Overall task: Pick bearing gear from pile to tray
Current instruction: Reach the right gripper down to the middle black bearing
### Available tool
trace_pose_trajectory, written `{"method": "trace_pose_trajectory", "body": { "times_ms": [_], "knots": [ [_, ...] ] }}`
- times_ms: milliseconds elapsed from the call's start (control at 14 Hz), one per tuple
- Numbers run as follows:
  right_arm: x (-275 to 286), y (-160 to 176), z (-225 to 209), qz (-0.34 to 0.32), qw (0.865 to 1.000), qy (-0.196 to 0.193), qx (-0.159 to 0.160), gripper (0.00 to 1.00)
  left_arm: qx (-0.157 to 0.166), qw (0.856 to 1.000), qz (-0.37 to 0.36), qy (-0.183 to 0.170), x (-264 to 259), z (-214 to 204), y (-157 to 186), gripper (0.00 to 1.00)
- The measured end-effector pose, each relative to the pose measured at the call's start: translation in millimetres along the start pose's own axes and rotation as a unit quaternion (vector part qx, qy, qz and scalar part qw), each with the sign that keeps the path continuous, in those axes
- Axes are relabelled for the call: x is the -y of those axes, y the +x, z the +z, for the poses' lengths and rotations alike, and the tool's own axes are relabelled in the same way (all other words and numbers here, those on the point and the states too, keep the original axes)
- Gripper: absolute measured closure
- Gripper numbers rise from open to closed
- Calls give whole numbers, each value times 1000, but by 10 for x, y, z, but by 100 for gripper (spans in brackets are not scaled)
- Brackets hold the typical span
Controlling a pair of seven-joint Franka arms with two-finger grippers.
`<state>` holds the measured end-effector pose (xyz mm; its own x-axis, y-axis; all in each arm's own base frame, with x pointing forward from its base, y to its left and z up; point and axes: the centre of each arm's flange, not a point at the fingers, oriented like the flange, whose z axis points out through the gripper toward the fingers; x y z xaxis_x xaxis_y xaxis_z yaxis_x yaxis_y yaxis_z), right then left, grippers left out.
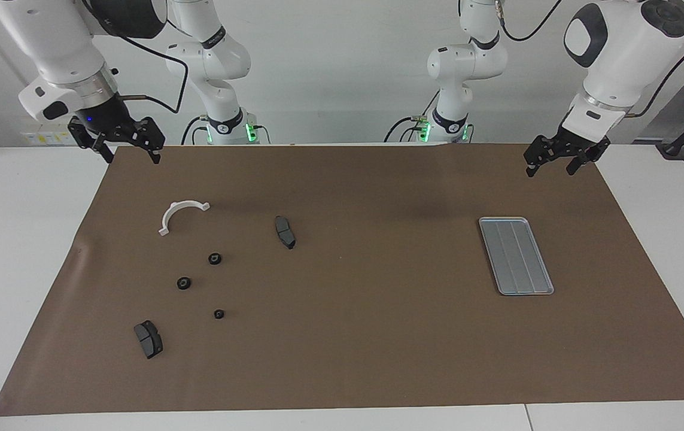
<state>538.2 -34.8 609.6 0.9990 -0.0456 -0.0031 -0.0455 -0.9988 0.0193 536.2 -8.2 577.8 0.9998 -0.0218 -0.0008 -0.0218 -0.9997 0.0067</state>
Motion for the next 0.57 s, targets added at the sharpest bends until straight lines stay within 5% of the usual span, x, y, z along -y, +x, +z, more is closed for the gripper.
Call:
{"method": "trace_pose_trajectory", "body": {
  "times_ms": [214, 570],
  "knots": [
    [17, 208, 510, -2, 1000, -1, -28, 0, 0, 1000, 0, 0, 0, 0, 0, 0],
    [63, 810, 1793, -31, 999, -4, -30, 0, 0, 1000, 0, 0, 0, 2, 0, 0]
  ]
}}
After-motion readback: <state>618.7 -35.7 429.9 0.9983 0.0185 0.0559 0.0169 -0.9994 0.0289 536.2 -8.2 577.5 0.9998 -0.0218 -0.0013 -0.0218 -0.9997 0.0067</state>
